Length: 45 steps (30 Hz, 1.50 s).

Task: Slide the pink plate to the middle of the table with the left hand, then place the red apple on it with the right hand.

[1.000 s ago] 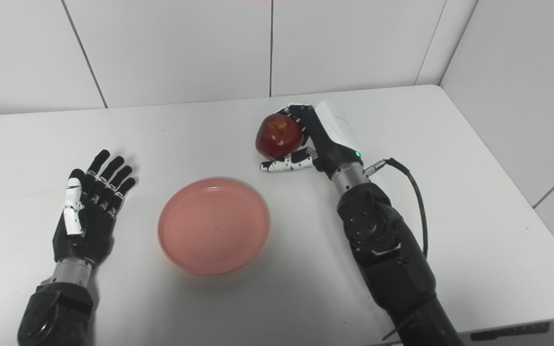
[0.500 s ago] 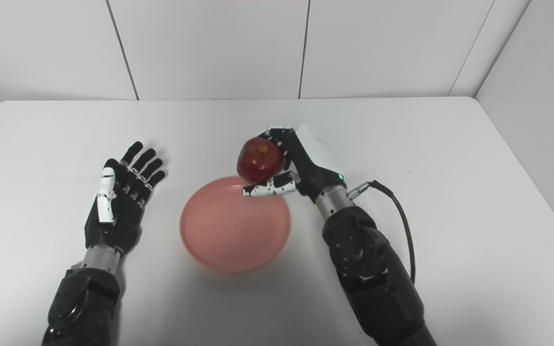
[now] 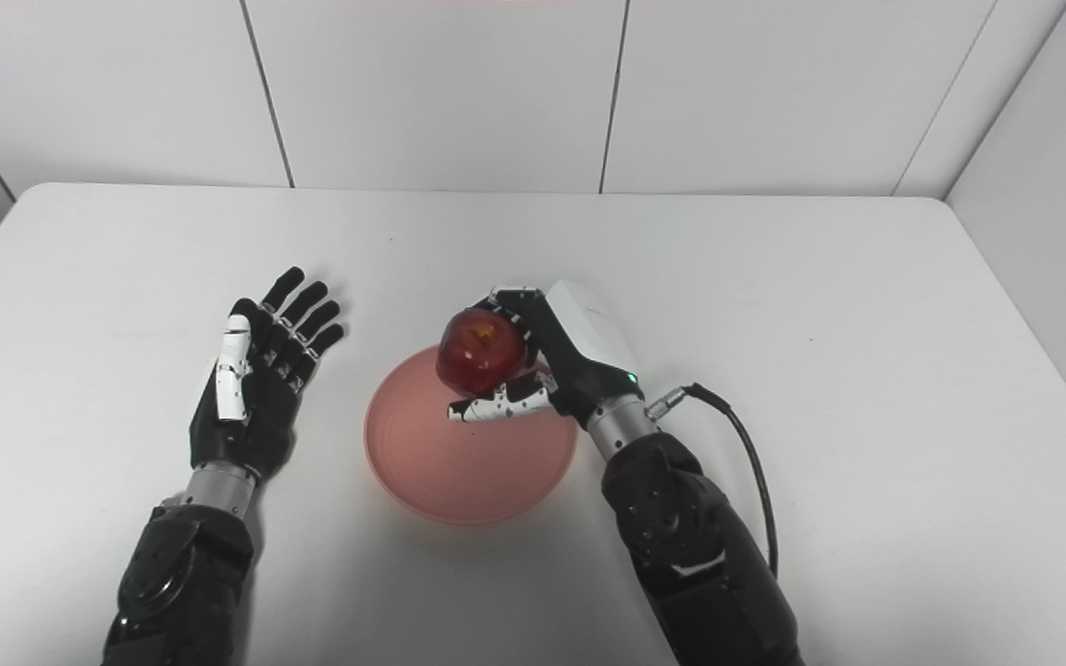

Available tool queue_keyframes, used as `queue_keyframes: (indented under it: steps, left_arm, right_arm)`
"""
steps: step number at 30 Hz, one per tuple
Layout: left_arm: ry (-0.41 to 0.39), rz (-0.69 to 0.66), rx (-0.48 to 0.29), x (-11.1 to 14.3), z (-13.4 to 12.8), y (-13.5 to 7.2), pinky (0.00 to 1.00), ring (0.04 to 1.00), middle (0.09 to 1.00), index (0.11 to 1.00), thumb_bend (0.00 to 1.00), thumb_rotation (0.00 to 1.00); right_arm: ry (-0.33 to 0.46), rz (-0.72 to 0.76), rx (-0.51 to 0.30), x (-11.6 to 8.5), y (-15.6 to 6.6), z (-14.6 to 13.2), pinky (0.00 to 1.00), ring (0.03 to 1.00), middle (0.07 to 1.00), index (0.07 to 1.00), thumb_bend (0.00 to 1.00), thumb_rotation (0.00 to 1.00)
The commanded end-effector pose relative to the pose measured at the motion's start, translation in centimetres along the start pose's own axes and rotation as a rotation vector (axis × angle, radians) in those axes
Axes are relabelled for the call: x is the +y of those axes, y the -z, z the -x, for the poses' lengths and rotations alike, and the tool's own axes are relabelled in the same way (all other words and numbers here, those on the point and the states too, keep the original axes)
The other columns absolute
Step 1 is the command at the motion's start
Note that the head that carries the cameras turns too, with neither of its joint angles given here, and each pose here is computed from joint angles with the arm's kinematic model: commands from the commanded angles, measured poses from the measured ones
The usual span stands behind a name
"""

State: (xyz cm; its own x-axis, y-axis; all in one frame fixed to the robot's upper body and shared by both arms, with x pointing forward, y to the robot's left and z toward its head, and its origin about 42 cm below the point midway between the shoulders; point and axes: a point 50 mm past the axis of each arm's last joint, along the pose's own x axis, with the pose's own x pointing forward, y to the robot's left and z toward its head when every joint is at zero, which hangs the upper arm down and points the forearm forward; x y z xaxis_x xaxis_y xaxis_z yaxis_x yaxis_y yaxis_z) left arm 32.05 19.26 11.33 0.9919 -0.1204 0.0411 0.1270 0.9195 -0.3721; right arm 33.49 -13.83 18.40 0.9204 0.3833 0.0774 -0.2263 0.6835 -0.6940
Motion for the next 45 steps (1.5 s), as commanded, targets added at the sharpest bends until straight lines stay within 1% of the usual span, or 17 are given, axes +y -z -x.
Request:
queue_keyframes:
  steps: [1,5,11,14,19,24,33,35,37,39,45]
  left_arm:
    - [-0.019,0.004,0.012,-0.3,0.4,0.4,0.86,0.857,0.858,0.85,0.42,1.0]
    - [-0.017,0.006,0.011,-0.2,0.3,0.4,0.86,0.861,0.861,0.852,0.42,1.0]
    - [-0.023,0.015,0.017,-0.3,0.2,0.4,0.87,0.86,0.858,0.851,0.42,1.0]
    - [-0.027,0.011,0.015,-0.4,0.3,0.3,0.86,0.853,0.852,0.843,0.41,1.0]
    - [-0.021,0.013,0.013,-0.6,0.3,0.2,0.87,0.859,0.857,0.848,0.41,1.0]
    - [-0.021,0.012,0.013,-0.6,0.2,0.3,0.87,0.861,0.857,0.849,0.41,1.0]
    - [-0.027,0.01,0.014,-0.6,0.3,0.2,0.86,0.858,0.855,0.847,0.42,1.0]
    - [-0.028,0.011,0.014,-0.7,0.3,0.2,0.86,0.855,0.853,0.844,0.41,1.0]
    - [-0.026,0.012,0.015,-0.6,0.3,0.2,0.86,0.855,0.854,0.845,0.41,1.0]
    - [-0.025,0.014,0.015,-0.6,0.3,0.2,0.86,0.857,0.855,0.847,0.41,1.0]
    - [-0.019,0.014,0.014,-0.5,0.3,0.2,0.87,0.863,0.862,0.854,0.41,1.0]
  right_arm:
    - [0.028,0.01,-0.068,-0.4,-1.5,-0.6,0.37,0.45,0.515,0.543,0.63,0.11]
    - [0.003,0.011,-0.057,0.5,-1.3,-0.6,0.37,0.447,0.514,0.541,0.64,0.12]
    - [-0.031,-0.004,-0.045,1.5,-0.9,-0.6,0.35,0.432,0.498,0.541,0.63,0.09]
    - [-0.043,-0.006,-0.027,1.8,-0.8,-0.6,0.34,0.428,0.496,0.539,0.63,0.12]
    - [-0.062,-0.001,-0.004,2.2,-0.4,-0.6,0.35,0.439,0.508,0.544,0.63,0.13]
    - [-0.071,0.003,0.005,2.4,-0.2,-0.7,0.33,0.423,0.5,0.545,0.63,0.13]
    - [-0.073,0.018,0.008,2.6,-0.1,-0.6,0.31,0.41,0.497,0.55,0.64,0.12]
    - [-0.068,0.023,0.011,2.5,-0.2,-0.6,0.31,0.408,0.497,0.552,0.64,0.14]
    - [-0.062,0.026,0.017,2.5,-0.2,-0.6,0.31,0.412,0.503,0.556,0.65,0.14]
    - [-0.059,0.027,0.029,2.5,-0.3,-0.5,0.32,0.422,0.517,0.562,0.68,0.17]
    - [-0.063,0.042,0.048,2.2,-0.5,-0.4,0.38,0.483,0.572,0.599,0.8,0.28]
